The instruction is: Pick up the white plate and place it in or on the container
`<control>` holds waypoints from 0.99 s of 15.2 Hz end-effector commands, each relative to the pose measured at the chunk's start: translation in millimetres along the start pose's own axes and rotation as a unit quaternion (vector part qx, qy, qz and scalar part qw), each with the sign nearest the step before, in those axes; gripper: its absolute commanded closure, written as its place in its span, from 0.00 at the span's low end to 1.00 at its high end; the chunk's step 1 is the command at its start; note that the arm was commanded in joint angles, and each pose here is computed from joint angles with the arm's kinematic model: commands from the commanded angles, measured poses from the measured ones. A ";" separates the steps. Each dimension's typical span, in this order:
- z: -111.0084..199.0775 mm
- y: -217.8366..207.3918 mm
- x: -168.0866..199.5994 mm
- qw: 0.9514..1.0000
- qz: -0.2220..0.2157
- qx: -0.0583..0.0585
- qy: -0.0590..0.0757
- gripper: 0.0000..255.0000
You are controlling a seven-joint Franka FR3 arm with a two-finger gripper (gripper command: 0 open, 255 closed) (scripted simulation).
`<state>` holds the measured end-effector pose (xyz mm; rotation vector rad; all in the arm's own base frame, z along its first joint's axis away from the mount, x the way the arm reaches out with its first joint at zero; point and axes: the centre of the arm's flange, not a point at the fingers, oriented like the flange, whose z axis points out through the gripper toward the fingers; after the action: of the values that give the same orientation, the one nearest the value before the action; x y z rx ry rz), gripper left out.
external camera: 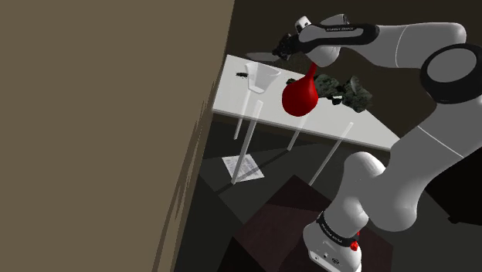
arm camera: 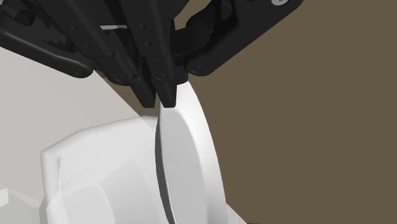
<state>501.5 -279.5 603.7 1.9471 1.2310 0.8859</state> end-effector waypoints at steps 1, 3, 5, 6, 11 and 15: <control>-5.9 -1.0 -5.2 1.000 -0.001 -0.001 -0.001 1.00; 0.0 -9.5 -7.2 1.000 -0.001 -0.001 -0.001 1.00; 5.8 -18.1 -9.3 1.000 -0.001 -0.001 -0.001 1.00; 8.7 -22.4 -10.3 1.000 -0.001 -0.001 -0.001 1.00; 8.6 -16.7 -30.9 0.996 -0.058 0.067 0.002 0.00; 14.3 -5.6 -60.7 0.976 -0.140 0.165 0.007 0.00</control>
<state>488.8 -329.7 581.1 1.9525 1.6439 0.6092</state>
